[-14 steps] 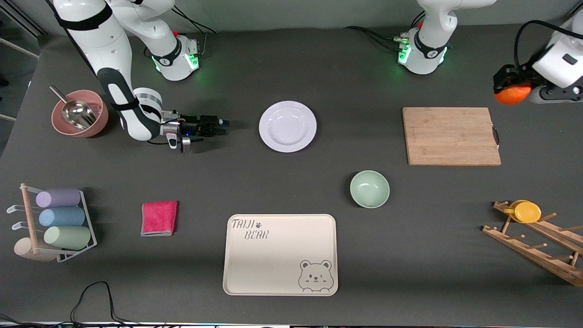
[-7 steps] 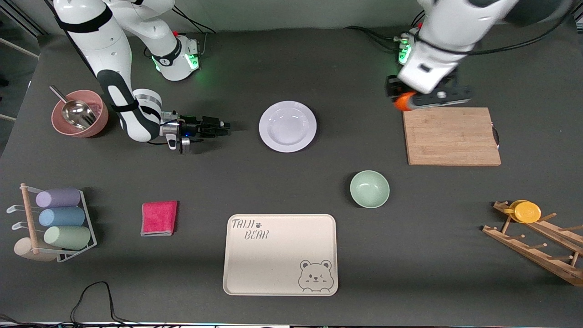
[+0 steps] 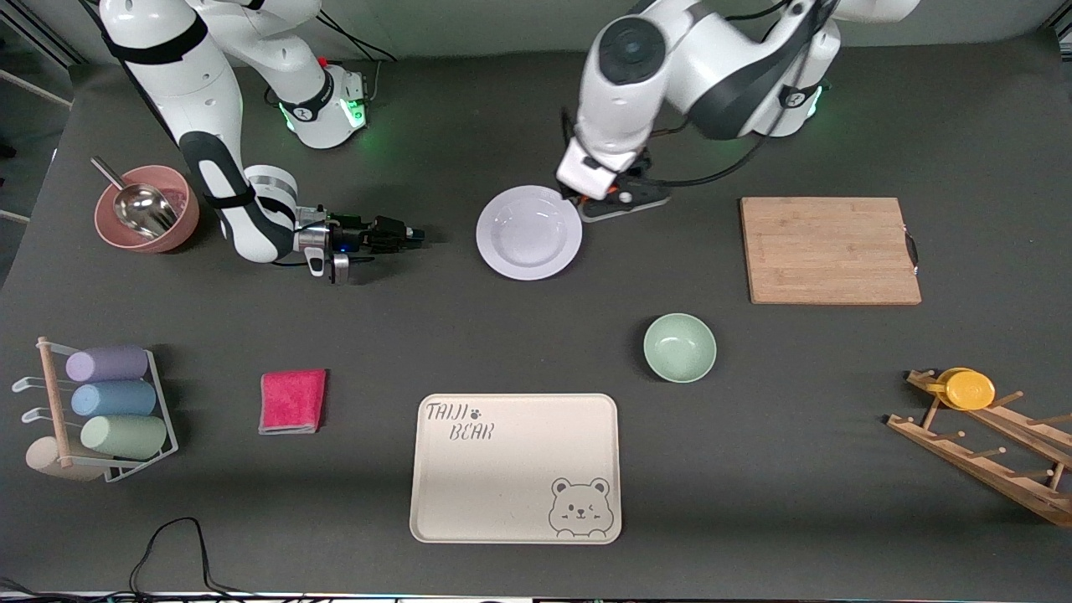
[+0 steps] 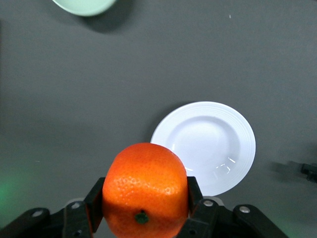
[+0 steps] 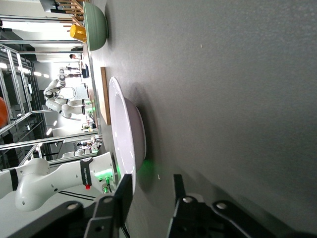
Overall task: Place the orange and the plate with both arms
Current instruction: 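Carry the orange with the left gripper over the white plate and lower it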
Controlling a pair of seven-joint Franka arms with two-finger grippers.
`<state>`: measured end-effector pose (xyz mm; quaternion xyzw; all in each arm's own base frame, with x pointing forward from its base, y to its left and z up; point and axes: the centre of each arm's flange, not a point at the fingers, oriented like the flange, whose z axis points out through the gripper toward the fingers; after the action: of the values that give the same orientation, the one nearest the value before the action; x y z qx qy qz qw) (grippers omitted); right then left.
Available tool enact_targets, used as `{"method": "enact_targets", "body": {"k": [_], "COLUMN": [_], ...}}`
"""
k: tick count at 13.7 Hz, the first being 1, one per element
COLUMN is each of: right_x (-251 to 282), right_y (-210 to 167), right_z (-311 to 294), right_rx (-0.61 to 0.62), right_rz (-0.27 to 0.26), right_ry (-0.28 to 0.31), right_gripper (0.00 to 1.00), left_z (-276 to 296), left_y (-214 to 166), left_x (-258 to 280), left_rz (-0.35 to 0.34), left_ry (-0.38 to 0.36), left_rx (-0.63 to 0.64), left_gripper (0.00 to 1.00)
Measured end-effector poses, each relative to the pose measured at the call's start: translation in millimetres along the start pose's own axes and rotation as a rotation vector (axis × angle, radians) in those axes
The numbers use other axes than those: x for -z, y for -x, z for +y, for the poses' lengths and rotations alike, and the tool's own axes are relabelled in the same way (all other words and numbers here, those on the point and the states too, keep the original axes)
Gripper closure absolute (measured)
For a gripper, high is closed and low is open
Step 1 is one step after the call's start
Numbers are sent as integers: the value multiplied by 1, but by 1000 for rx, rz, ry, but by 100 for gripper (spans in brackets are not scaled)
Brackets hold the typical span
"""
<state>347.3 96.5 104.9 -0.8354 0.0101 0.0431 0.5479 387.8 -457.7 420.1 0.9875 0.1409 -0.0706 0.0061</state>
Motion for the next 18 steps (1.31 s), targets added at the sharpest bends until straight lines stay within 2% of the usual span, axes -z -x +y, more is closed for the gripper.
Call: {"method": "enact_targets", "body": {"k": [3, 7, 14, 18], "right_x": [0, -1, -1, 0], "right_y": [0, 1, 2, 1], "right_z": [0, 3, 9, 11], "right_rx": [10, 20, 35, 50], "right_rz": [0, -3, -5, -1], "right_ry": [0, 2, 6, 6], "right_gripper": [63, 63, 63, 63], "left_z": [40, 67, 80, 84], "left_y": [33, 53, 68, 69], "left_x": [-66, -130, -204, -216], "left_rz": [-1, -48, -24, -34], "left_ry": [-13, 1, -6, -3], "left_rx": [28, 21, 10, 13], "left_gripper": [32, 32, 32, 32]}}
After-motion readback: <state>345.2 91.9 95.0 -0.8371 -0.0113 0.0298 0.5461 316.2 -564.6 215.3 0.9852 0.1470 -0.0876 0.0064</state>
